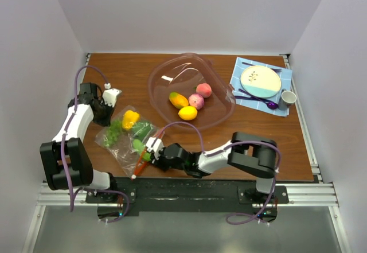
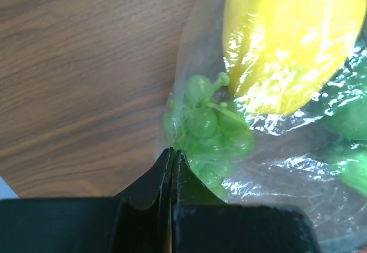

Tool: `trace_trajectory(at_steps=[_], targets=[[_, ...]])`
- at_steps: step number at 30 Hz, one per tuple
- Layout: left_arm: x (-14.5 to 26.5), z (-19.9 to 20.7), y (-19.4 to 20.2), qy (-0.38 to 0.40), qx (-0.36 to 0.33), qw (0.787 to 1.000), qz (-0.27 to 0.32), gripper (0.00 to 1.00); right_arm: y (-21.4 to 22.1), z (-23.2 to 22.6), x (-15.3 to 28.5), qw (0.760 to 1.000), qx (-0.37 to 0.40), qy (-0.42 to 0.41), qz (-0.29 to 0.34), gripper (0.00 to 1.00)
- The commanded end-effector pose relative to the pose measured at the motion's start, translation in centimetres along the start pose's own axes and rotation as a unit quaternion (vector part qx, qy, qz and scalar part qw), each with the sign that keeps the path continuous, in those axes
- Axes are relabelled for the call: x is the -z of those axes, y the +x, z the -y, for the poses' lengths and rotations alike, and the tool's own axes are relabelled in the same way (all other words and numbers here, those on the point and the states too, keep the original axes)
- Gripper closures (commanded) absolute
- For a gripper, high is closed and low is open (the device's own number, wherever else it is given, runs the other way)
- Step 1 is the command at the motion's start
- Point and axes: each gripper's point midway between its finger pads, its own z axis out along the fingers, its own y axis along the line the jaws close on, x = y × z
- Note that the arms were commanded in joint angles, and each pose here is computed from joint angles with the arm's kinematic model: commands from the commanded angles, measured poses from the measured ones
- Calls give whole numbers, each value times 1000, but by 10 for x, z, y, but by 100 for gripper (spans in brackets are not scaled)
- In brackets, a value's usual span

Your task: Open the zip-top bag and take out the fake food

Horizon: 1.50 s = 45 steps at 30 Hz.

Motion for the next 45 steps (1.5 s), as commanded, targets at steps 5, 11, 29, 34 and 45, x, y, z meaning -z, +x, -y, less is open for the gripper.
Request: trace_trajectory(at_steps=[5, 11, 29, 34, 45], targets=[[-3, -15, -5, -31, 6, 999, 12, 100, -63, 5, 47, 996, -30, 16, 85, 100], [-6, -25, 6, -57, -7, 998, 3, 100, -101, 2, 114, 997, 39, -8, 63, 100], [48, 18, -34, 39, -11, 997, 66, 100, -168, 204, 182, 936, 2, 347, 66, 100], [93, 46, -53, 96, -28, 990, 98, 100, -148, 242, 138, 922, -28, 387, -14, 75], [86, 60, -22, 112, -45, 990, 66, 94, -128, 254, 128, 907, -61, 416, -28, 1]])
